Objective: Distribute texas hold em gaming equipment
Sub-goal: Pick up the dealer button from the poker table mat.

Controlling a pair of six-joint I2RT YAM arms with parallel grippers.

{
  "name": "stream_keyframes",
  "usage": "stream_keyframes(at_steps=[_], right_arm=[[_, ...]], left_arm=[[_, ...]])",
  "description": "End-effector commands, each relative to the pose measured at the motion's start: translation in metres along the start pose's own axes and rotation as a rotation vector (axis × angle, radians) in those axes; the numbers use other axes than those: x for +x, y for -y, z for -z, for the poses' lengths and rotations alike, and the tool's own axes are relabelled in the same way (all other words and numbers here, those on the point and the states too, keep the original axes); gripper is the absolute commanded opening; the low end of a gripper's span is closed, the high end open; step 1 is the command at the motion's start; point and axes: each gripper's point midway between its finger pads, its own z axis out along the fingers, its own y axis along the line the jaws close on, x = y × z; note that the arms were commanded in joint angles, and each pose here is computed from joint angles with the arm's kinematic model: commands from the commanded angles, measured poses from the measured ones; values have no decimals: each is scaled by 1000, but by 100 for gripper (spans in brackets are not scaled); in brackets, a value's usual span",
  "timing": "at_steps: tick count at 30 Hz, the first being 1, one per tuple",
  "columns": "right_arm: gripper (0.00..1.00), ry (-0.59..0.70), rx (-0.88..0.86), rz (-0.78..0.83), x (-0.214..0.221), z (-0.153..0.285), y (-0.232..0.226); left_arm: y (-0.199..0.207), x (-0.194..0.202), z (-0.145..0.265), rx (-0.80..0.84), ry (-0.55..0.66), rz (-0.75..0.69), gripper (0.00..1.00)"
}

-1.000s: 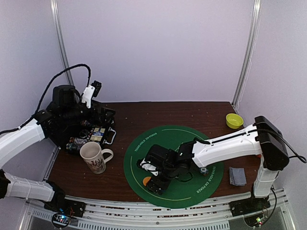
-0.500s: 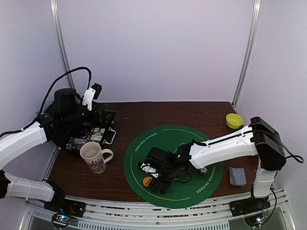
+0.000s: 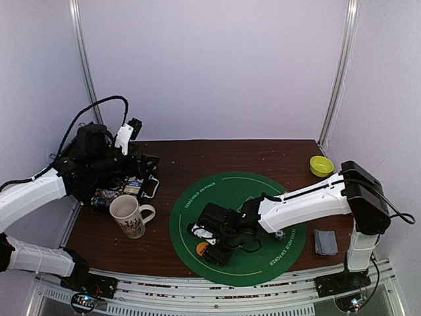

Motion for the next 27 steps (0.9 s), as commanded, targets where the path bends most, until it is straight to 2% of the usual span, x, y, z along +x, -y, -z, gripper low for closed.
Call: stream_keyframes(at_steps=[1,4,17,27], right_arm=[[59,-52,15,12,11,-14,1],[48,-46,14,7,9,-10,1],[41,-31,14,-5,0,14,2],[40,43,6,-33,-19,40,2]], left_arm=[[-3,-9,3,-16,48,-30,98],[-3,-8,3,-14,46,-33,98],[-3,-8,3,-20,48,-41,98],[-3,-8,3,-17,49,-45,98]])
